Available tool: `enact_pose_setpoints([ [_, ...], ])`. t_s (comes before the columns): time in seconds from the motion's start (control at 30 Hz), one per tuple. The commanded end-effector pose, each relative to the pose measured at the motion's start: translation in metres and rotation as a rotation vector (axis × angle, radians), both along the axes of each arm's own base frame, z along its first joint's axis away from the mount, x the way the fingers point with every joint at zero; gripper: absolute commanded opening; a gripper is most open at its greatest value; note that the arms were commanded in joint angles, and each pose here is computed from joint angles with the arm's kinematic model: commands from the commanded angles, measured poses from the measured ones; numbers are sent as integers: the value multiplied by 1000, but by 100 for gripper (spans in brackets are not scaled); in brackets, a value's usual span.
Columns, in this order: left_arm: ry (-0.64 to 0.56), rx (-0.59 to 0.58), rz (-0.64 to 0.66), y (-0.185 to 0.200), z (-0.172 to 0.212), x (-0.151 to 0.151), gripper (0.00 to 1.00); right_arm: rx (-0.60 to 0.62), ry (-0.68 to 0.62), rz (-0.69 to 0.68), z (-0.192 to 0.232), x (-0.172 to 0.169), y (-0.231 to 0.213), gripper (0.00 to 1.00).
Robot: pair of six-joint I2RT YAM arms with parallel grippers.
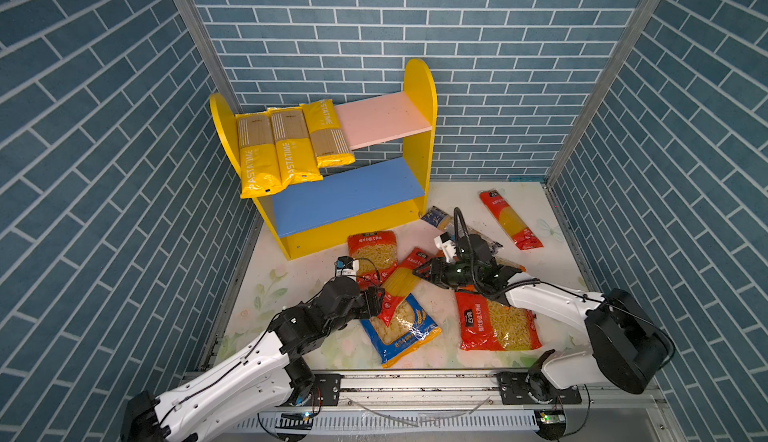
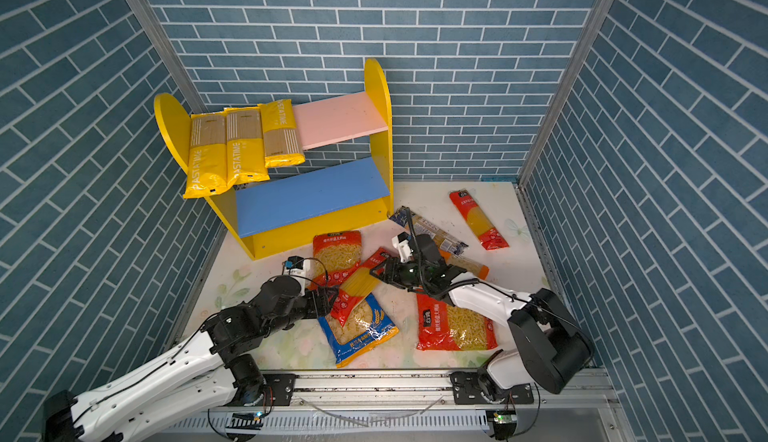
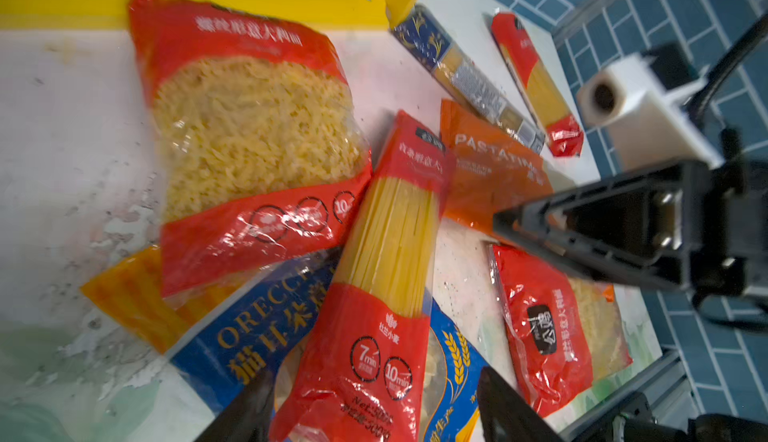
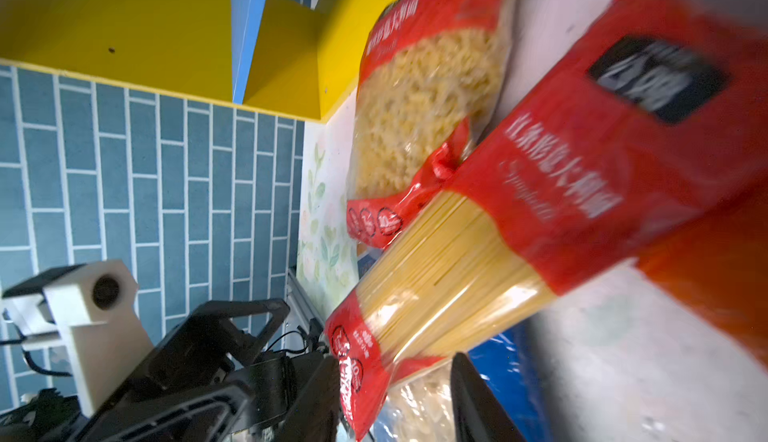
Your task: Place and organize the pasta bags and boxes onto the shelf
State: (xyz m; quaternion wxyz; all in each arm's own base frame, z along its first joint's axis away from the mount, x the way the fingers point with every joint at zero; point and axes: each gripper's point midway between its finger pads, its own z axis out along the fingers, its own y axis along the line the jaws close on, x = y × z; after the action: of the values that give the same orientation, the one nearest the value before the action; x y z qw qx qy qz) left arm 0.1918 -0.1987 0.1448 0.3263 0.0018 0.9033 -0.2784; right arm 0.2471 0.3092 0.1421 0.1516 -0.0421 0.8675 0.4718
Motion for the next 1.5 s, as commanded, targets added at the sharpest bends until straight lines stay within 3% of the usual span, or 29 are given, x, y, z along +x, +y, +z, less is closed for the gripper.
enact_pose_setpoints([
  [0.0, -31, -26, -95, -36, 11, -6, 77, -237, -62, 28, -15, 14, -35, 46],
  [0.13, -23, -25, -223, -83, 10, -25, 77, -332, -110, -21, -22, 60, -45, 49],
  [0.3, 28, 3, -325, -123, -15, -49, 77, -358, -93, -59, -43, 107, -43, 54],
  [0.73, 125, 1, -409, -158, -53, -67, 77, -381, -42, -23, -92, 172, -5, 58],
  [0.87, 141, 10, -408, -155, -64, -69, 77, -337, 17, 33, -105, 168, 7, 55],
  [1.07, 163, 63, -359, -134, -85, -63, 77, -261, 59, 141, -92, 139, 13, 52],
  [1.2, 153, 159, -303, -103, -96, -52, 77, -216, 48, 165, -70, 120, 9, 50],
  [1.47, 106, 235, -189, -47, -92, -14, 77, -170, 71, 184, -53, 78, -6, 49],
])
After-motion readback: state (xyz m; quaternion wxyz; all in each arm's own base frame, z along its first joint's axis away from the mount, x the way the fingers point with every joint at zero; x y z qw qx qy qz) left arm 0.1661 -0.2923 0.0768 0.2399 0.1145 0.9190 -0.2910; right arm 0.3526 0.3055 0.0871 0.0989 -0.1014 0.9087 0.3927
